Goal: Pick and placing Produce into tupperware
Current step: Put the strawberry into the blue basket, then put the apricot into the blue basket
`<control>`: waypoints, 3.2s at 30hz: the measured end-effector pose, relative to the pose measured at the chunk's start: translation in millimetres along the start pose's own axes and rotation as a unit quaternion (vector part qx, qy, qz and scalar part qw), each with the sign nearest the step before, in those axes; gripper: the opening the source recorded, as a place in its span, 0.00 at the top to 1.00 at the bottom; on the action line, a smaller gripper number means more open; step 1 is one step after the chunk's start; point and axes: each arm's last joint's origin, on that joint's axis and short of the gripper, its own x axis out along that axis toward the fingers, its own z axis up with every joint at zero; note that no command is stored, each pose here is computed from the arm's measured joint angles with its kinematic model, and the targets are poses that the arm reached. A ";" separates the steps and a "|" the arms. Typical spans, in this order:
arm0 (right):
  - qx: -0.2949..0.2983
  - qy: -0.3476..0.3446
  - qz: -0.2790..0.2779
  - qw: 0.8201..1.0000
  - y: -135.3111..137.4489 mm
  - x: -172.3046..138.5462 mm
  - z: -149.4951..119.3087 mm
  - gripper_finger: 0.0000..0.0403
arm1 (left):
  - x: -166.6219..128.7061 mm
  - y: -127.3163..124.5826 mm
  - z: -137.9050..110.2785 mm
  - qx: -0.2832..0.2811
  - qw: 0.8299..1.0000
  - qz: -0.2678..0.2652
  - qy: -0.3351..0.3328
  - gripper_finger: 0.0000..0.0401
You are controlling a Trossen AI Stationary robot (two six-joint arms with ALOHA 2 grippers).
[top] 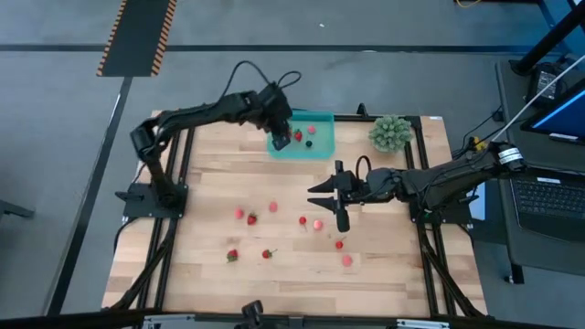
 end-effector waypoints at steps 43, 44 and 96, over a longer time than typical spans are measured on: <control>0.001 0.048 -0.009 0.999 -2.1 -3.8 -7.3 0.68 | 102.2 73.1 -4.9 -0.023 0.991 0.003 0.132 0.66; 0.001 0.048 -0.009 0.999 -2.1 -3.8 -7.3 0.68 | 101.9 74.3 -5.6 -0.025 0.991 0.004 0.134 0.66; 0.002 0.054 -0.010 0.999 -2.3 -3.7 -8.6 0.68 | -96.7 -23.0 1.1 0.078 0.983 -0.016 0.168 0.44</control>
